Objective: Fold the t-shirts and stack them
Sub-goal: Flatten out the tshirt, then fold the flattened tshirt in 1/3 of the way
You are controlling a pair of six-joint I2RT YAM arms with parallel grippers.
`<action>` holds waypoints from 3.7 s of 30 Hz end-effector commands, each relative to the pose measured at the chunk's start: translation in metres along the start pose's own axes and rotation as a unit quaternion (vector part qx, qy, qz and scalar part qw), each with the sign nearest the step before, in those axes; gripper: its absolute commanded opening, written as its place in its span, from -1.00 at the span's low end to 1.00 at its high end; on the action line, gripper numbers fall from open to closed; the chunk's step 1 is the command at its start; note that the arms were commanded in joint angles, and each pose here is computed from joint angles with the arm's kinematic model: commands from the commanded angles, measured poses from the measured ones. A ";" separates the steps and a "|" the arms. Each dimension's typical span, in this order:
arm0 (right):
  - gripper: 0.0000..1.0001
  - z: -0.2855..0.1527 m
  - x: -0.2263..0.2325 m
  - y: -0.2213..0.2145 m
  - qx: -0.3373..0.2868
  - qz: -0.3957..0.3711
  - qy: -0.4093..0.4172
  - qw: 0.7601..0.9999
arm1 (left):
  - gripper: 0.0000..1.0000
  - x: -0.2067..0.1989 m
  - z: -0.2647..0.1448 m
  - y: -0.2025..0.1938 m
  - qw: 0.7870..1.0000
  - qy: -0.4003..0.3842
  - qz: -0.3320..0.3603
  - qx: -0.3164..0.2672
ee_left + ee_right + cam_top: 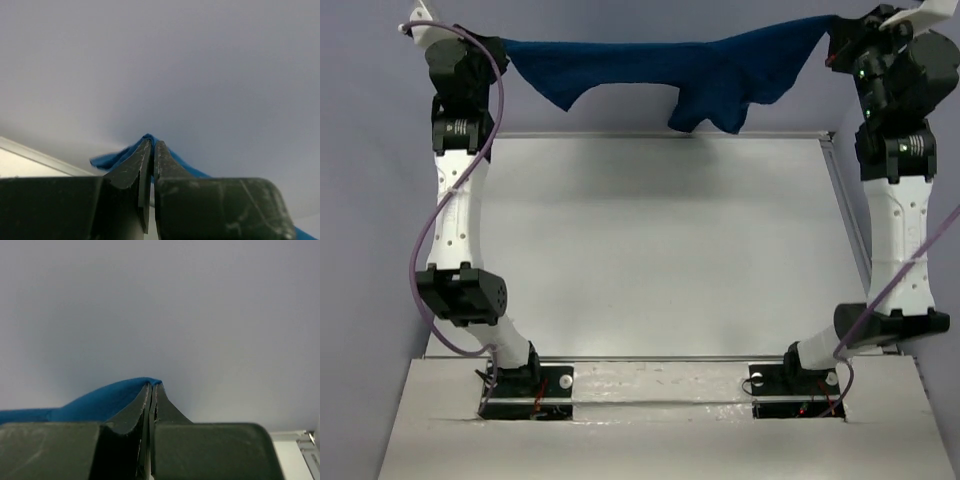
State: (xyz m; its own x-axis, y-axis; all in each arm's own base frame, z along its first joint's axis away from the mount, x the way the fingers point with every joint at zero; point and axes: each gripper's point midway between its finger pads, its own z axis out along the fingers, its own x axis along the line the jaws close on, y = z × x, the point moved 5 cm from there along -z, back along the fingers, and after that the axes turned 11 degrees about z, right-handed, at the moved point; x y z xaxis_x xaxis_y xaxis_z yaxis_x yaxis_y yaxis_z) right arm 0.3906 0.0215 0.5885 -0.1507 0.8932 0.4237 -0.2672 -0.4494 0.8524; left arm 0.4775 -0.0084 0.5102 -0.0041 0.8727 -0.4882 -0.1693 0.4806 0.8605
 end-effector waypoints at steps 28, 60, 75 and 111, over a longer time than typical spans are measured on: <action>-1.00 -0.307 -0.108 -0.340 0.527 0.246 -0.202 0.788 | -1.00 0.212 -0.259 -0.304 0.913 0.256 0.041 0.315; -1.00 -0.012 -0.150 -0.410 0.494 0.120 -0.175 0.843 | -1.00 0.242 -0.133 -0.325 0.886 0.314 0.013 0.340; 0.44 -0.013 -0.129 -0.382 0.453 0.120 -0.132 0.874 | 0.75 0.233 -0.135 -0.280 0.898 0.309 0.050 0.309; -0.32 -0.113 -0.168 -0.451 0.583 0.200 -0.171 0.768 | -0.55 0.245 -0.196 -0.352 0.864 0.271 -0.017 0.424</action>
State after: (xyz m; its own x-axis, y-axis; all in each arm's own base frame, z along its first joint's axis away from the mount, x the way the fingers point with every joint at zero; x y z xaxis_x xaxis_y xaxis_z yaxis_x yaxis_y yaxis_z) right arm 0.4201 0.0678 0.0927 0.3270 0.7413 0.5862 0.7951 -0.5511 0.2534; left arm 0.3425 0.0170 0.0621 -0.5054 0.7960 -0.3331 0.5874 0.6002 0.5429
